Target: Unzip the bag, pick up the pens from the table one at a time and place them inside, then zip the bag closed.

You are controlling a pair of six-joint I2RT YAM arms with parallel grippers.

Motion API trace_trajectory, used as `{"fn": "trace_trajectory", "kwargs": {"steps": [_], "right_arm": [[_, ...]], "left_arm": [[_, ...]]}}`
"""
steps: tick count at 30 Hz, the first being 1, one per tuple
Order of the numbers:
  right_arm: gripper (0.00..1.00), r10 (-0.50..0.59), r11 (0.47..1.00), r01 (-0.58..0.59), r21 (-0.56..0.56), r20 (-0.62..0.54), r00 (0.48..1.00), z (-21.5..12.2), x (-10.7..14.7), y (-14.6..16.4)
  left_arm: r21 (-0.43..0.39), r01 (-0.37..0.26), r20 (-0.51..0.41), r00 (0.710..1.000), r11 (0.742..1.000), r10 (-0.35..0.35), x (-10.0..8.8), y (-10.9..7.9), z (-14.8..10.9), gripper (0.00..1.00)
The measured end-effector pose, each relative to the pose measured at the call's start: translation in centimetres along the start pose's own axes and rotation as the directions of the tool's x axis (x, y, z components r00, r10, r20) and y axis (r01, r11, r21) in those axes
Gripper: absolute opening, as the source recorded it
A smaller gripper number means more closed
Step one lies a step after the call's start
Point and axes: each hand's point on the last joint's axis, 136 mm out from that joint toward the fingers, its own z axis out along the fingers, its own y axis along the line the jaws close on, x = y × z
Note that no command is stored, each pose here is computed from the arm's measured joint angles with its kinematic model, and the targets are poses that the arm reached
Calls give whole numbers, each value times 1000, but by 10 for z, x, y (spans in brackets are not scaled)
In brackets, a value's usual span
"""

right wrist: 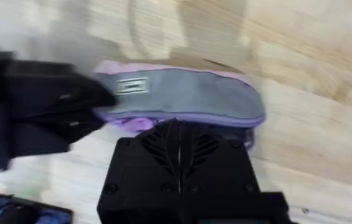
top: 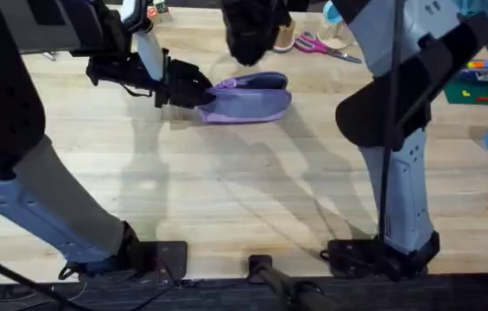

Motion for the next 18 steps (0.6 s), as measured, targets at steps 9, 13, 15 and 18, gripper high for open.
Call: {"fn": "trace_trajectory", "kwargs": {"steps": [9, 13, 15, 18], "right_arm": [[33, 85, 991, -82, 103, -21, 996, 12, -8, -57], [32, 130, 984, -128, 125, -14, 991, 12, -12, -82], [32, 146, 980, -143, 135, -10, 989, 11, -13, -90], [32, 148, 980, -146, 138, -3, 989, 9, -14, -93]], "left_arm": [[0, 0, 0, 1000, 1000, 0, 0, 0, 0, 43], [0, 0, 0, 1000, 1000, 0, 0, 0, 0, 43], [0, 1, 0, 1000, 1000, -1, 0, 0, 0, 43], [0, 0, 0, 1000, 1000, 0, 0, 0, 0, 44]]}}
